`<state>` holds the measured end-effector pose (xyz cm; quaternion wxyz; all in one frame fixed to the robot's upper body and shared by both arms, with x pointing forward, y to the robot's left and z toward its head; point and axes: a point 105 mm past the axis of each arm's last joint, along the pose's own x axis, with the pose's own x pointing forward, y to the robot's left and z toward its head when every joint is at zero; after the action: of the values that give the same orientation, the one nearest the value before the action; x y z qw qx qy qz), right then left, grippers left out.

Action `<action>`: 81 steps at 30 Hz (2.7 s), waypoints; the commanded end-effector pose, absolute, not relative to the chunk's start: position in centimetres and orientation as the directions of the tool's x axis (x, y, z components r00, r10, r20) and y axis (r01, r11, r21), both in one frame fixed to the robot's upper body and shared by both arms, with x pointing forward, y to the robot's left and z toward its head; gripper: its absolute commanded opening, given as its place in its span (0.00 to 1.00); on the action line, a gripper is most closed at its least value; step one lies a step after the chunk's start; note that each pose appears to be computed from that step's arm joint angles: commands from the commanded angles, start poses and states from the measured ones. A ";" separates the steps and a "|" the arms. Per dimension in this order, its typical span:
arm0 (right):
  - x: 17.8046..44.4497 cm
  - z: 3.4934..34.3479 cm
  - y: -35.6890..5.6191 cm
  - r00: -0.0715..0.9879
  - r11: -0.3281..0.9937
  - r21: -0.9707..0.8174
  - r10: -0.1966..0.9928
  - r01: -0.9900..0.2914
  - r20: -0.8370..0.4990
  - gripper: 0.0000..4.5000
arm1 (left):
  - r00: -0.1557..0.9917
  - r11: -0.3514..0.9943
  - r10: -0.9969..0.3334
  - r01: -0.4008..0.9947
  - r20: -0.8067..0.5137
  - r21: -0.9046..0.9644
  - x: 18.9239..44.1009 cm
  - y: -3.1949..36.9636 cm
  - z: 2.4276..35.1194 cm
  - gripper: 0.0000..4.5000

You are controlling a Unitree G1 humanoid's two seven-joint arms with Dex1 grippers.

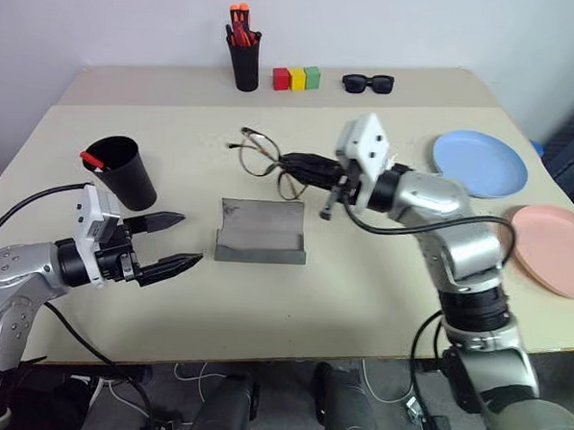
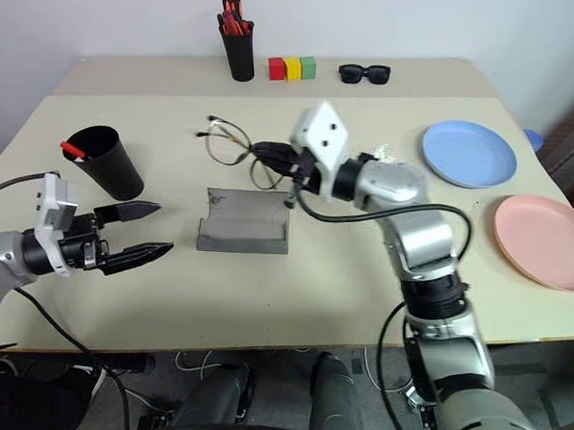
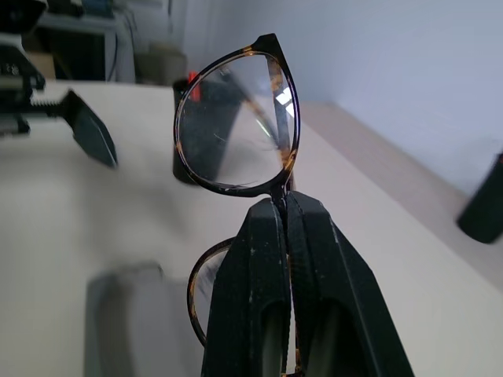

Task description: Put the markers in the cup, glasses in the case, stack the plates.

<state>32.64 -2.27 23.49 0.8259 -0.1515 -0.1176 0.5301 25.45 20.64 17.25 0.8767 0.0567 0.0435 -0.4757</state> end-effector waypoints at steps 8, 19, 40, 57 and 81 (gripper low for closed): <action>32.5 18.2 1.8 0.442 0.407 -0.299 0.895 -0.863 -0.058 0.01 | 0.547 0.540 -0.831 0.837 -0.100 0.089 24.8 19.8 17.8 1.00; 32.7 15.0 0.5 0.450 0.343 -0.384 0.862 -0.857 -0.234 0.01 | 0.540 0.533 -0.835 0.841 -0.109 0.091 25.1 20.1 17.5 1.00; 33.6 18.0 0.4 0.490 0.427 -0.345 0.863 -0.836 -0.119 0.99 | 0.530 0.524 -0.841 0.848 -0.112 0.078 25.0 19.9 17.2 1.00; 41.0 19.5 -4.3 0.785 0.749 -0.292 0.619 -0.595 -0.013 0.11 | 0.505 0.500 -0.860 0.862 -0.072 0.078 25.2 18.7 18.0 1.00; 38.6 14.7 -2.4 0.613 0.434 -0.542 0.764 -0.720 -0.201 0.00 | 0.514 0.509 -0.853 0.858 -0.090 0.073 24.5 19.3 17.0 1.00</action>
<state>39.18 -2.99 13.99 0.8566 -0.2914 -0.0177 0.4254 24.82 19.43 15.83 0.8706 0.0394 0.0431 -0.4885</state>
